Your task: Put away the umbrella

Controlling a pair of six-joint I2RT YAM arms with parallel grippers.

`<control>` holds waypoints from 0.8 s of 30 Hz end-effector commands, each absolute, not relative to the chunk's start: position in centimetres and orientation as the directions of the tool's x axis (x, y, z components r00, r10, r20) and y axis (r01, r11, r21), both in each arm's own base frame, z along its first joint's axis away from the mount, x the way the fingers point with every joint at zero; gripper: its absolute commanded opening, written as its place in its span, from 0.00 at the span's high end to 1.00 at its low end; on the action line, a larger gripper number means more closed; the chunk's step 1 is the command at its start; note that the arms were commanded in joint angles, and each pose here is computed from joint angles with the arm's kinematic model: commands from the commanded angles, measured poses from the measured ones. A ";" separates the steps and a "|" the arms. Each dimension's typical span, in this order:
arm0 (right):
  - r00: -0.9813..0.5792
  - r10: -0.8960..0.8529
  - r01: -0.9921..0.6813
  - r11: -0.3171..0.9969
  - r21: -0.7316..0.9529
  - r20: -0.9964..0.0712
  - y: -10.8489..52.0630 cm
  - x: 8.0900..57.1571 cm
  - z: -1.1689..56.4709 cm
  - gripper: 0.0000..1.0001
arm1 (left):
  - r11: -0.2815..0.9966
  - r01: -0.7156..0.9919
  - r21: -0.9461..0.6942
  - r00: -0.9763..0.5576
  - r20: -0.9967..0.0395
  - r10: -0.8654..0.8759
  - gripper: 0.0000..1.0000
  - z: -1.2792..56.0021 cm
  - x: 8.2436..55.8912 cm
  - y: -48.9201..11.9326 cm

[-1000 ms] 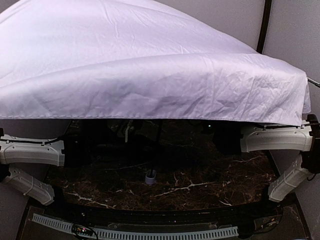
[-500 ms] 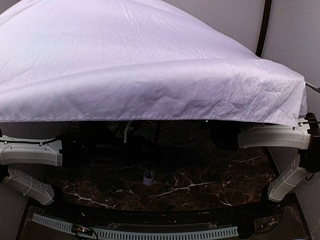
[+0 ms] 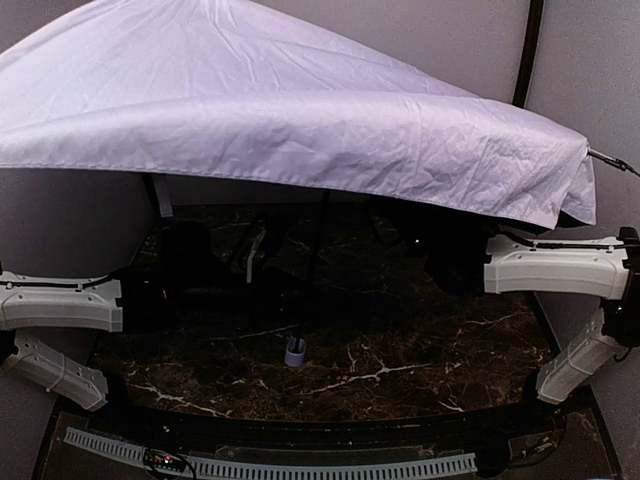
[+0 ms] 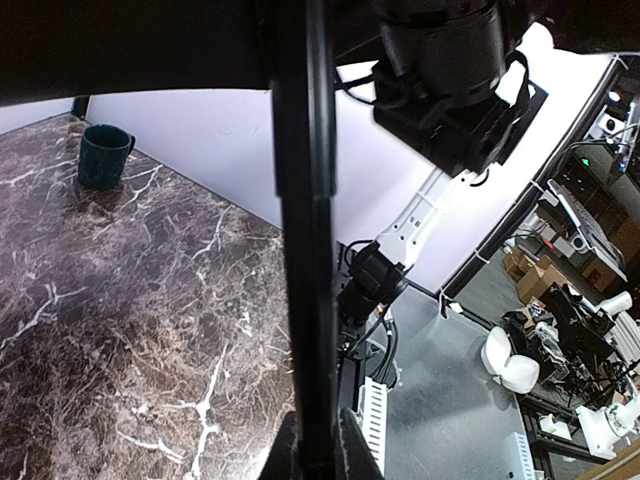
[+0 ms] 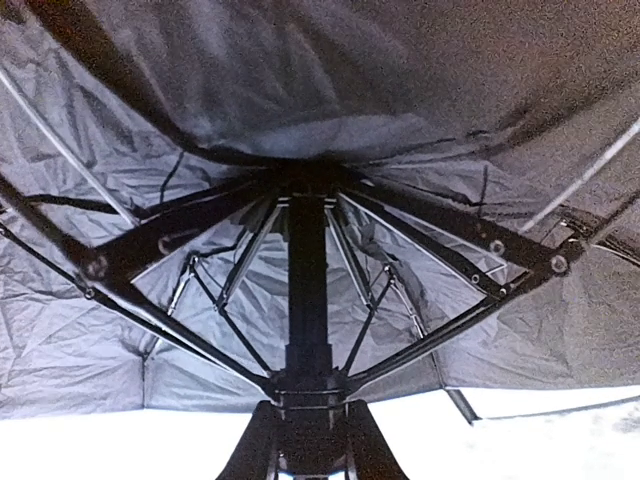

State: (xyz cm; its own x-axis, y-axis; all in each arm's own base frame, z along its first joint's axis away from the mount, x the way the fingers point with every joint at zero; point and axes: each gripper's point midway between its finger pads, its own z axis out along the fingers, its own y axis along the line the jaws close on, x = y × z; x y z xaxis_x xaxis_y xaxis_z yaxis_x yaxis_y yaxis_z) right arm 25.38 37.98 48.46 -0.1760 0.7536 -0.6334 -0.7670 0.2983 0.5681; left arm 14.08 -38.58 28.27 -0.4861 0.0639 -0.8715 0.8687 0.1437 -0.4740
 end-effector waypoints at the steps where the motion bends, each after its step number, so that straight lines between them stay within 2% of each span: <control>1: -0.151 0.584 -0.733 0.476 0.487 -0.798 39.3 26.4 46.2 0.97 | 0.077 0.936 -0.344 -0.338 -0.937 -0.085 1.00 35.3 13.5 -37.9; 4: -0.203 0.450 -0.730 0.522 0.441 -0.870 41.6 26.0 42.5 0.91 | 0.088 0.943 -0.322 -0.312 -0.943 -0.113 1.00 36.6 13.6 -37.5; 11: -0.226 0.334 -0.750 0.540 0.382 -0.915 44.1 23.6 38.7 0.83 | 0.214 0.945 -0.248 -0.219 -0.964 -0.148 1.00 38.1 15.5 -36.6; 18: -0.295 0.328 -0.736 0.521 0.433 -0.897 44.9 22.4 36.4 0.77 | 0.272 0.933 -0.234 -0.190 -0.966 -0.177 1.00 38.3 15.9 -35.2; 21: -0.288 0.340 -0.719 0.541 0.437 -0.895 44.3 22.3 36.8 0.70 | 0.295 0.927 -0.231 -0.193 -0.970 -0.150 1.00 37.3 16.1 -35.0; 24: -0.270 0.361 -0.695 0.569 0.440 -0.893 43.2 22.5 37.0 0.67 | 0.325 0.913 -0.246 -0.216 -0.968 -0.127 1.00 36.1 16.6 -35.0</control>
State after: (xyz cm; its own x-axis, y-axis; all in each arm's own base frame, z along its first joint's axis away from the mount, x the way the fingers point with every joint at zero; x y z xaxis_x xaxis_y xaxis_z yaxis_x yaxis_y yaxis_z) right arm 22.31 43.32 40.63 -0.2449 0.4456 -0.8611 -0.7415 0.4861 0.4625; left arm 16.15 -36.04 28.60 -0.3915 0.0668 -0.9178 0.8751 0.3355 -0.3488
